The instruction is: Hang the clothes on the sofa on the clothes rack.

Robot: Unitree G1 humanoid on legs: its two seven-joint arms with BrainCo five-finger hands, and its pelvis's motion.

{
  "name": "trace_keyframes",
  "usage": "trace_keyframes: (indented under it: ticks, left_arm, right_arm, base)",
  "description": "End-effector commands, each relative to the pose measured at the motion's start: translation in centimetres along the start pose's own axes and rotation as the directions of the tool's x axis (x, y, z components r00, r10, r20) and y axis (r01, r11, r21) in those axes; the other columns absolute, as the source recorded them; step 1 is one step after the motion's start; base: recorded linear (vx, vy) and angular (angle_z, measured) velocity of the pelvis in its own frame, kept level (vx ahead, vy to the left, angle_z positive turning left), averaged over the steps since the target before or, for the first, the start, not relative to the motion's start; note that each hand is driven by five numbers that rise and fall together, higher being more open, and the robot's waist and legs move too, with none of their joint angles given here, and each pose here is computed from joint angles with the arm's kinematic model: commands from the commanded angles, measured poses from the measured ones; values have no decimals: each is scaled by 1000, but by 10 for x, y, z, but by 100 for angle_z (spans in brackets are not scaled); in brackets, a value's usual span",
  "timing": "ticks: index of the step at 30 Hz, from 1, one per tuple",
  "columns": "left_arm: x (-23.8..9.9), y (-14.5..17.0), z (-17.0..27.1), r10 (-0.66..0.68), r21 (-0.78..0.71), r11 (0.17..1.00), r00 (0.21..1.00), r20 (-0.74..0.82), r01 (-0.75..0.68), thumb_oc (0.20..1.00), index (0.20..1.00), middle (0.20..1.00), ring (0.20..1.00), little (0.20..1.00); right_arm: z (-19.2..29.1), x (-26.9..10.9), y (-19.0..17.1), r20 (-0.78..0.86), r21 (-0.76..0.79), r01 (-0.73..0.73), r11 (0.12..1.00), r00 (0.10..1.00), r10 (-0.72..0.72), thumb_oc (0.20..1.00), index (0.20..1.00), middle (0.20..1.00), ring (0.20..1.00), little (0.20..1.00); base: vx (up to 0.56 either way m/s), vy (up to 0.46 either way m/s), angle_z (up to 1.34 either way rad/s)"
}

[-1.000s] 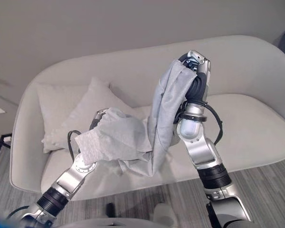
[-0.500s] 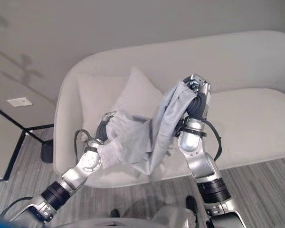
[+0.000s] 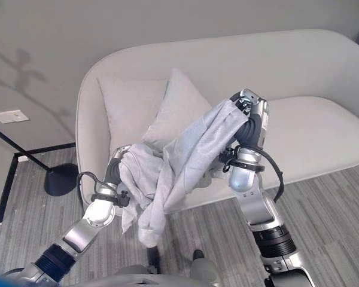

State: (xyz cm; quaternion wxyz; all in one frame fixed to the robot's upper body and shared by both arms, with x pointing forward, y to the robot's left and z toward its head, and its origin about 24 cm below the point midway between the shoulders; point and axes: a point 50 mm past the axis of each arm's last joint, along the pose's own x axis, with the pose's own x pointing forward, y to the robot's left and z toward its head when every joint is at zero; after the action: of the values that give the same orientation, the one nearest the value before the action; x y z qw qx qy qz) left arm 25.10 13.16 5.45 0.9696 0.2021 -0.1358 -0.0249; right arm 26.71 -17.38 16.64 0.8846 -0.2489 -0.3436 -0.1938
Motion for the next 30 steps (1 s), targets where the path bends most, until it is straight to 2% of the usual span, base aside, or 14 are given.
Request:
trace_keyframes:
  ticks: [1,9,21,25,26,27,30]
  left_arm:
    - [15,10,24,85,-39,996,986,141,-80,200,200,200,200,200]
    - [5,22,14,143,-15,990,985,100,-143,200,200,200,200,200]
    - [6,21,16,124,-23,992,987,105,-122,200,200,200,200,200]
    - [8,11,19,108,-74,992,988,110,-100,200,200,200,200,200]
    - [8,9,20,103,-83,992,989,109,-94,200,200,200,200,200]
    - [9,-6,23,32,-103,995,993,116,-20,200,200,200,200,200]
    - [13,-5,23,15,-52,999,990,139,-8,200,200,200,200,200]
  right_arm:
    - [18,9,4,96,90,8,996,995,-16,200,200,200,200,200]
    - [9,-1,6,44,90,-34,995,999,30,200,200,200,200,200]
    - [5,0,5,35,92,-29,995,999,26,200,200,200,200,200]
    - [2,3,9,23,110,-25,994,999,23,200,200,200,200,200]
    - [2,3,10,19,115,-29,993,999,27,200,200,200,200,200]
    - [-5,-1,10,-18,104,-52,993,998,54,200,200,200,200,200]
    - [-12,-7,11,-68,79,-70,994,995,75,200,200,200,200,200]
  base:
    - [38,-48,8]
    - [23,-4,0]
    - [25,75,17]
    - [92,381,-2]
    - [387,1121,-8]
    - [406,1248,-20]
    - [125,918,26]
